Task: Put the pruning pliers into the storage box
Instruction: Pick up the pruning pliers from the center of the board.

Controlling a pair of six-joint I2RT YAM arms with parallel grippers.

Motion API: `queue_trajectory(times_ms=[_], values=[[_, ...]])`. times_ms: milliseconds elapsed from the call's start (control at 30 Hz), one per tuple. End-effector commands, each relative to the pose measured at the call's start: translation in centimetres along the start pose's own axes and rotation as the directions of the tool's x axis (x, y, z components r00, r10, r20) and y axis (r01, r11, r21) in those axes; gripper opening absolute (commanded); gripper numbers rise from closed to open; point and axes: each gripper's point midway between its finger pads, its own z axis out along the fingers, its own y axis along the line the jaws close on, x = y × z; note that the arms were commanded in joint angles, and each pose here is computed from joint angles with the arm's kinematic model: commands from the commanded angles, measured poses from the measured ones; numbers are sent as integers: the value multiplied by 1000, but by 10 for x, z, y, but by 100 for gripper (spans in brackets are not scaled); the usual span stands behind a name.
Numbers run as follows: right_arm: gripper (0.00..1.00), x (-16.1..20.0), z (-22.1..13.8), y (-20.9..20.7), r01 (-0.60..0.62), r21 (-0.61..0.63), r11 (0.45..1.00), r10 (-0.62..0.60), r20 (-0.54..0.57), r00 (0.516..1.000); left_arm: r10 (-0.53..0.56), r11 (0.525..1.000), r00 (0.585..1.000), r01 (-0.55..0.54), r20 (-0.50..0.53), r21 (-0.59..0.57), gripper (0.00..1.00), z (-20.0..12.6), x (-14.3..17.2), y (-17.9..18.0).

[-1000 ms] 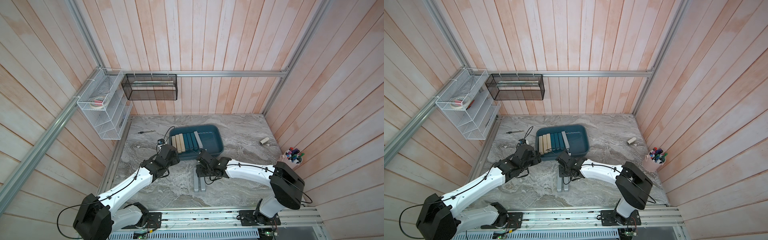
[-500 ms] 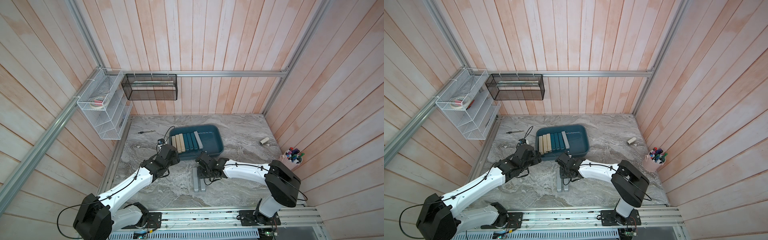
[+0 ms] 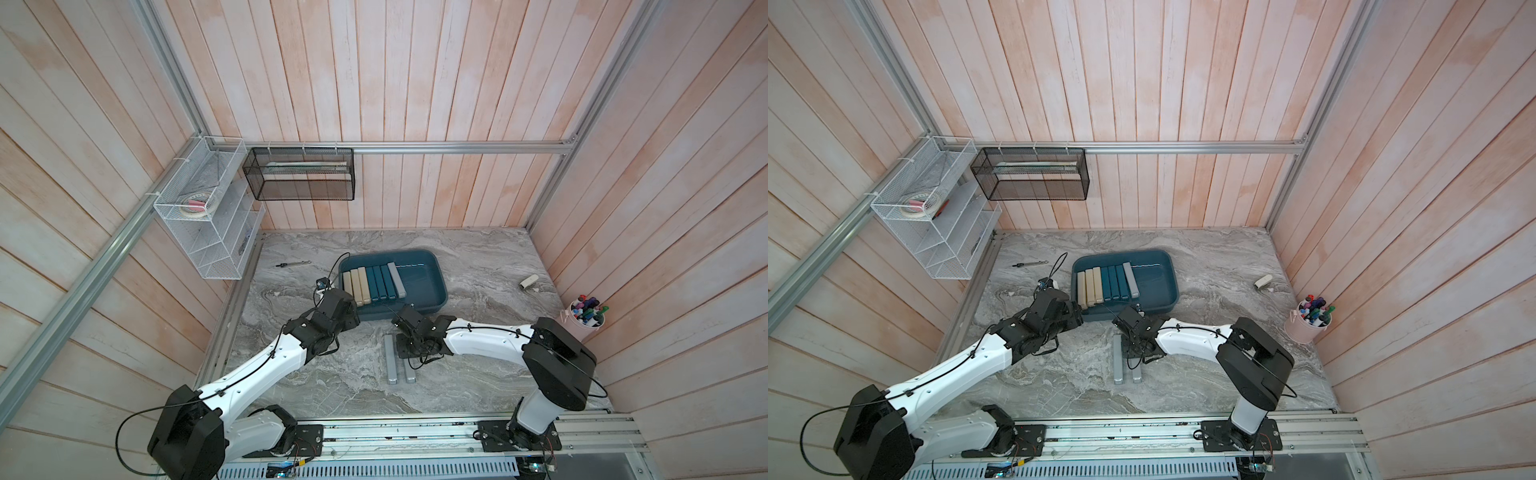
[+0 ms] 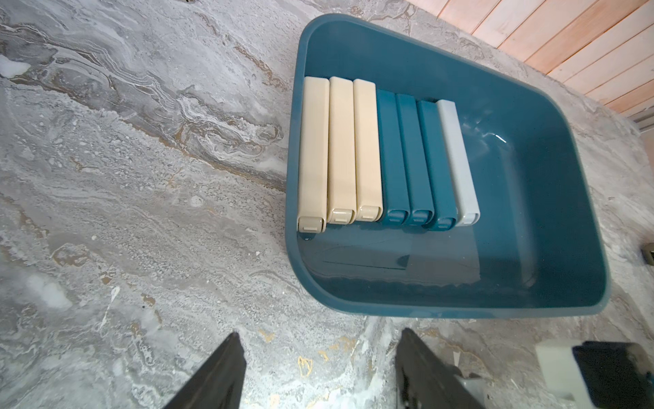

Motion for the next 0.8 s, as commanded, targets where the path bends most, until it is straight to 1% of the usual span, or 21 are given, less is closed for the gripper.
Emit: queue_trajectory(times_ms=[0, 167, 300, 400, 500, 600, 767], values=[[31, 6, 6, -6, 16, 21, 1000, -16, -32, 999, 9, 1000, 1000, -9, 14, 13, 71, 1, -7, -5], [28, 3, -2, -5, 40, 26, 999, -39, -35, 999, 8, 1000, 1000, -8, 14, 14, 71, 2, -7, -5], [26, -1, -21, -5, 67, 31, 997, -66, -27, 997, 4, 1000, 1000, -4, 12, 13, 71, 3, -5, -4], [26, -2, -36, 5, 112, -45, 993, -112, -14, 994, 5, 1000, 1000, -5, 18, 18, 71, 3, -6, -5], [26, -7, -55, 15, 114, -141, 983, -113, 13, 993, 9, 1000, 1000, -9, 23, 17, 71, 3, -8, -6], [26, -22, -75, 20, 120, -198, 973, -114, 45, 993, 9, 1000, 1000, -10, 27, 22, 71, 1, -10, -7], [25, -74, -105, 8, 123, -186, 975, -97, 144, 985, 6, 1000, 1000, -7, 24, 24, 71, 0, -9, -7]])
